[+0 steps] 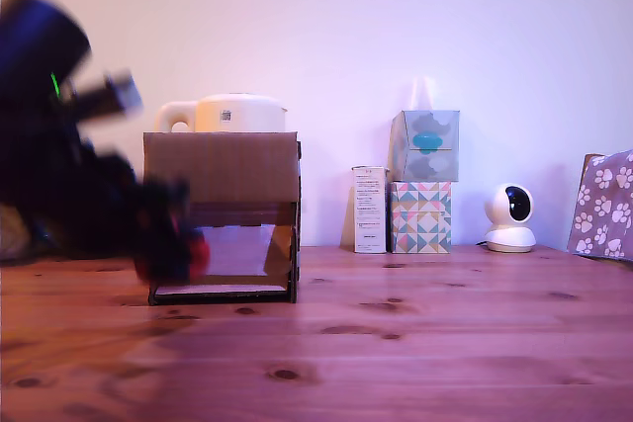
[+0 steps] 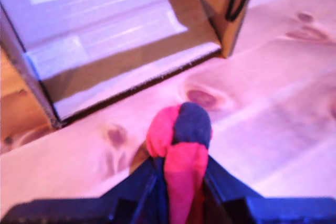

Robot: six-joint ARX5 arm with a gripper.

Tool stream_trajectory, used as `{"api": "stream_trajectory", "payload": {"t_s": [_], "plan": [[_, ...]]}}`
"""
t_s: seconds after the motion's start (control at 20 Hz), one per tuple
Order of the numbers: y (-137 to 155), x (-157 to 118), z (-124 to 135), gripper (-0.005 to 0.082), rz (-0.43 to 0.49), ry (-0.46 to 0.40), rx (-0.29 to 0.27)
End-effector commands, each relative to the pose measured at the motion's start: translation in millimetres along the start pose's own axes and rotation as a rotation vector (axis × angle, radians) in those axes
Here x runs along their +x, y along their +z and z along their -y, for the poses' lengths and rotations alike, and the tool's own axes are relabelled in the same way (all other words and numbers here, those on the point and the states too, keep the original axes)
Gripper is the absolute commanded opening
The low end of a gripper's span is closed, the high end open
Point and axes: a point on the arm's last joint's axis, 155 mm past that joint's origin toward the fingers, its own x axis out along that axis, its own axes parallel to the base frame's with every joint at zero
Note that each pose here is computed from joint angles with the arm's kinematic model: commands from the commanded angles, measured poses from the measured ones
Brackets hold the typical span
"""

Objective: Drop the footbag into the cardboard dice tower

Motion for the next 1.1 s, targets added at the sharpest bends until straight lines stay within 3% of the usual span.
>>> {"api": "stream_trajectory", "payload": {"t_s": [0.0, 0.3, 0.55, 0.75, 0.9, 1.05], "plan": [[4.9, -12.1, 3.7, 0.0017, 0.004, -0.010, 0.004], [52.9, -68.2, 13.8, 0.0017, 0.136, -0.021, 0.021], [115.8, -110.8, 18.5, 0.0017, 0.391, -0.015, 0.049], [163.1, -127.1, 15.9, 0.0017, 0.598, 0.012, 0.066], [178.0, -111.3, 12.5, 0.0017, 0.588, 0.029, 0.080], [193.3, -83.2, 10.0, 0.0017, 0.517, 0.034, 0.081]]}}
